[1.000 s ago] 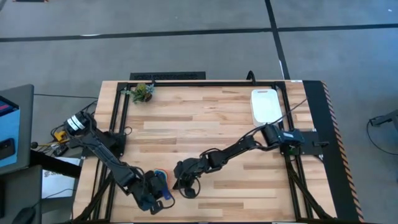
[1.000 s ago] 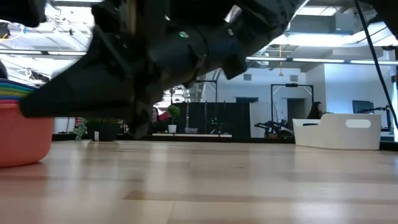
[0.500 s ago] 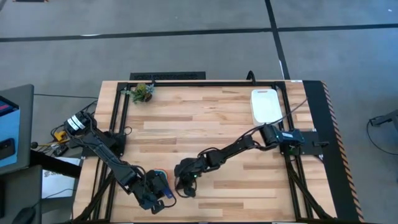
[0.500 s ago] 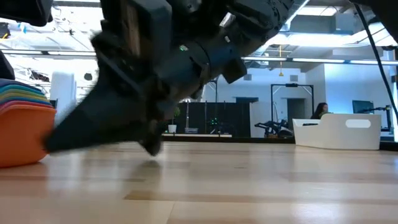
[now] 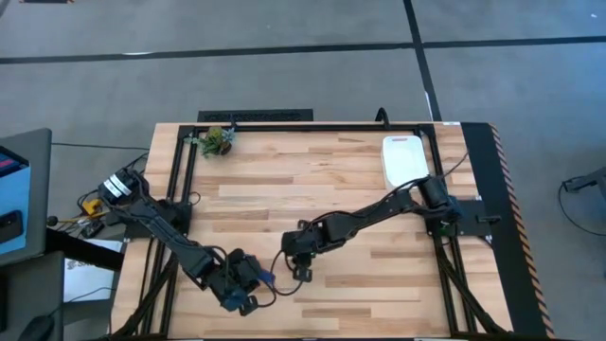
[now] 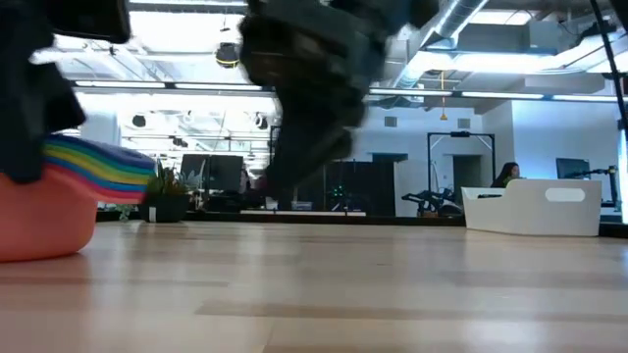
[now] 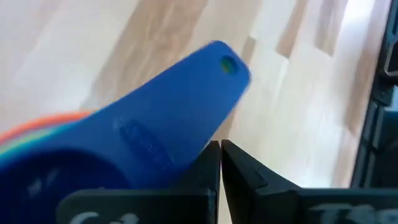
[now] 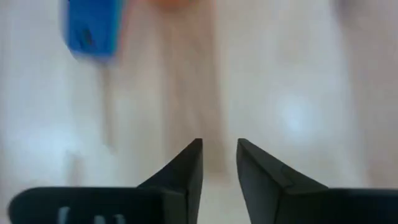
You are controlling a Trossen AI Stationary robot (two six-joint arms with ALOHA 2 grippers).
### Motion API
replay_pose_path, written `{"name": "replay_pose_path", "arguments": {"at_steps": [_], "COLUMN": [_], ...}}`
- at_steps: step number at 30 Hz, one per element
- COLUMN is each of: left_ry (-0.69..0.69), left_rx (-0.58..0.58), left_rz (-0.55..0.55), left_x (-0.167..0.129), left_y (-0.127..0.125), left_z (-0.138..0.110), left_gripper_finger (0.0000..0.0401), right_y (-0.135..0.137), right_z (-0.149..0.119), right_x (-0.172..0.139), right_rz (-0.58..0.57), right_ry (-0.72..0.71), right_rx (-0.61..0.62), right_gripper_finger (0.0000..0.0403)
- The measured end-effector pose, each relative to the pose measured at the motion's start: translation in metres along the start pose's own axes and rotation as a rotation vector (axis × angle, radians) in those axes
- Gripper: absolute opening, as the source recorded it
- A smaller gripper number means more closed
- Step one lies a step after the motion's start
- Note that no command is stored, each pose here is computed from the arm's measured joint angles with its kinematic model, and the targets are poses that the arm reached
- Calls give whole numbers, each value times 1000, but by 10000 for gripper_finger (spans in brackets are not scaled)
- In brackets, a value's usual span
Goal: Nest measuring cups in basket
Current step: Put the nested measuring cups into the white bin
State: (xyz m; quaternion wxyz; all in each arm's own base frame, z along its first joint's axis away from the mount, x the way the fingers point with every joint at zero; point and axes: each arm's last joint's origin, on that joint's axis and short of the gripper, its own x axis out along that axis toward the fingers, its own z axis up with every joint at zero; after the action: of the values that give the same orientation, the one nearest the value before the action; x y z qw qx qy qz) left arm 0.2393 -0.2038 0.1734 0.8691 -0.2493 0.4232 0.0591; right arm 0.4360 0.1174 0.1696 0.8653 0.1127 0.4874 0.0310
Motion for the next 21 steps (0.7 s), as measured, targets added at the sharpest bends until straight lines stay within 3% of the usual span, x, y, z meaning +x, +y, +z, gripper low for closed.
{"name": "replay_pose_path", "arguments": {"at_steps": [4, 12, 15, 21], "left_ry": [-8, -66, -76, 55], "left_rx": [39, 215, 259, 357], "left_rz": [2, -33, 12, 124], "left_x": [1, -29, -41, -58], "left_y": [2, -18, -20, -9], "left_z": [7, 28, 32, 22], "left_gripper_finger": [0, 0, 0, 0], "right_y": [1, -14, -17, -20], "right_z": [-10, -47, -52, -45], "right_x": [-18, -29, -23, -7], "right_rz": [-117, -175, -111, 190], "right_ry": [43, 78, -48, -265], "right_rx": [-26, 33, 113, 191], "right_gripper_finger": [150, 217, 232, 240]}}
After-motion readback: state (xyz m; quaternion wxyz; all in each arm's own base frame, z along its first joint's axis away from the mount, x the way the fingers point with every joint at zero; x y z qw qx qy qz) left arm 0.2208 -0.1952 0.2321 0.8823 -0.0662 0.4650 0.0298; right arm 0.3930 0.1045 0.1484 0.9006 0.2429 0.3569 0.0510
